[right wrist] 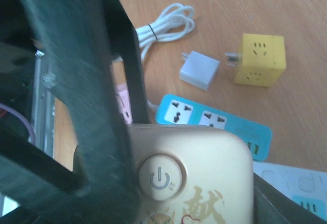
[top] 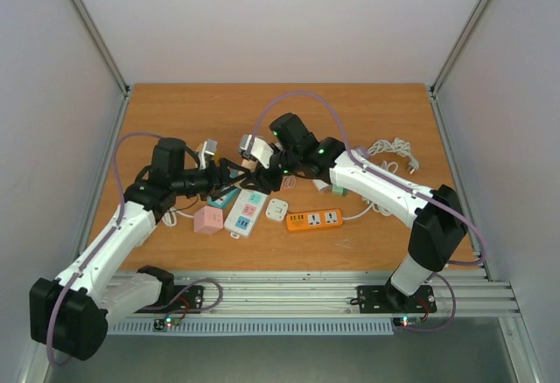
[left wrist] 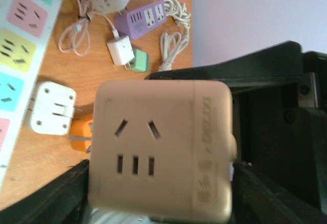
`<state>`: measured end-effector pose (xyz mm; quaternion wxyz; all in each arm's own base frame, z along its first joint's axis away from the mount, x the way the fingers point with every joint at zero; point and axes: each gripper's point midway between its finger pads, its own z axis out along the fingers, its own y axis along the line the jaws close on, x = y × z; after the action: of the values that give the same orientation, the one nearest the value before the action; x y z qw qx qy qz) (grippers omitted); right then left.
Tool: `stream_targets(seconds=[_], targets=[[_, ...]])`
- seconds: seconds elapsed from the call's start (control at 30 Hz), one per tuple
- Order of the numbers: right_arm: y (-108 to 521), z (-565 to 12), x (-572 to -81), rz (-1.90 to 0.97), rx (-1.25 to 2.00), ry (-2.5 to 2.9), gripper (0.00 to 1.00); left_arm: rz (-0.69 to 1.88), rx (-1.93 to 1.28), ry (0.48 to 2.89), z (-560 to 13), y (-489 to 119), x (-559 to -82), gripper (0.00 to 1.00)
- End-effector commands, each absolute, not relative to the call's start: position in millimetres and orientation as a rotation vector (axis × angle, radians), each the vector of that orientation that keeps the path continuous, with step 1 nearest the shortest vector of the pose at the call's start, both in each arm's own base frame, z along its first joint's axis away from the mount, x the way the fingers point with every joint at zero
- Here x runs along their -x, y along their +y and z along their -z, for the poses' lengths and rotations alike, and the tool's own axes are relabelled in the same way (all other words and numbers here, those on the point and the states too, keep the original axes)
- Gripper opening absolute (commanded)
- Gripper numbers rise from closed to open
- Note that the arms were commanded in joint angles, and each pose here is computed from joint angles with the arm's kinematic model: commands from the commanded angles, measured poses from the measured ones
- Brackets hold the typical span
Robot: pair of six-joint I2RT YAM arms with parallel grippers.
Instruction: Insert the plug
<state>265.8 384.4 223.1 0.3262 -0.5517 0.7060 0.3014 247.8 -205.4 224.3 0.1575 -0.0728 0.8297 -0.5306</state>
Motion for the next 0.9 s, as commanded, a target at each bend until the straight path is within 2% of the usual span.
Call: stream_targets(seconds=[0.0, 0.07, 0.17, 0.3, 0.43, 0.6, 0.87], targets=[[375, -234, -266, -0.746, 1.421, 1.843, 0.37, 1.378, 0.195, 2.320, -248, -193, -253, 0.76], [372, -234, -267, -0.734, 1.399, 1.843, 0.36, 1.237, 0.247, 2.342, -245, -178, -256, 0.91], [366, -230, -272, -0.726, 1.353, 1.871, 0.34, 0.985, 0.307, 2.344, -238, -148, -258, 0.99], [355, -222, -290, -0.734, 1.267, 1.935, 0.34, 0.716, 0.328, 2.274, -239, -109, -252, 0.99], [342, -211, -320, -0.762, 1.179, 2.002, 0.34, 0.585, 0.274, 2.204, -249, -90, -247, 0.99], [335, -182, -358, -0.762, 1.150, 2.076, 0.32, 0.558, 0.182, 2.143, -255, -90, -248, 0.99], [333, -148, -389, -0.727, 1.173, 2.137, 0.31, 0.566, 0.144, 2.075, -263, -94, -261, 0.99]])
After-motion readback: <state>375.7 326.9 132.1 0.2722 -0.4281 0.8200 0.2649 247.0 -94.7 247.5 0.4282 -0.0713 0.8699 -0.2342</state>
